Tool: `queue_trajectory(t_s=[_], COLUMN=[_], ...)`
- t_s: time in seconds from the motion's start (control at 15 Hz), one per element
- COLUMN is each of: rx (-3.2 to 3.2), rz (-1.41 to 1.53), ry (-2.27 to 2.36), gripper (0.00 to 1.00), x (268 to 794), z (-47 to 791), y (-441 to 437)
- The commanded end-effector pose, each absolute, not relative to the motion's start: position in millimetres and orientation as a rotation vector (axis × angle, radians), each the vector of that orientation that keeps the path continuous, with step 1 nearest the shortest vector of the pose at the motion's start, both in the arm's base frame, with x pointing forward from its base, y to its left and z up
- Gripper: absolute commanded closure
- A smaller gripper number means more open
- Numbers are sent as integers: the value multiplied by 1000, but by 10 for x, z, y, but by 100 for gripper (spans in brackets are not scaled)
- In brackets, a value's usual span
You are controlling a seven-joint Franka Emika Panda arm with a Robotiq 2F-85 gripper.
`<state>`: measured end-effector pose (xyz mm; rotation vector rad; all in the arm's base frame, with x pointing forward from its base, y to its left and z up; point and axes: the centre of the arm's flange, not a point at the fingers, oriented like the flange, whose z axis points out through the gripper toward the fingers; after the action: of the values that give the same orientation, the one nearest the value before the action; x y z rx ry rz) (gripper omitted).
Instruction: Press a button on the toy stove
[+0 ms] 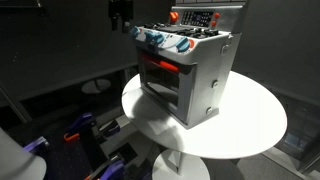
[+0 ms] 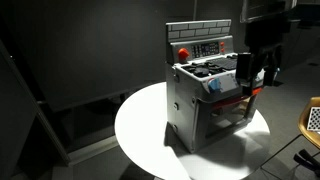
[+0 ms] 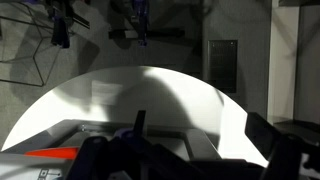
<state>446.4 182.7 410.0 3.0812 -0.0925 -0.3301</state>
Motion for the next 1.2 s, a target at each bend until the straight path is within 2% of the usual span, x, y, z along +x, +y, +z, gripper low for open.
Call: queue_trajectory(t_s=[0.0, 0.47, 1.13], rx=[3081, 3075, 3132], rz=[-330, -231, 42], ry=[-92, -131, -326], gripper=[0, 0, 0], x=[4464, 4512, 5030], z=[4100, 4191, 4835], y=[1827, 1794, 1564])
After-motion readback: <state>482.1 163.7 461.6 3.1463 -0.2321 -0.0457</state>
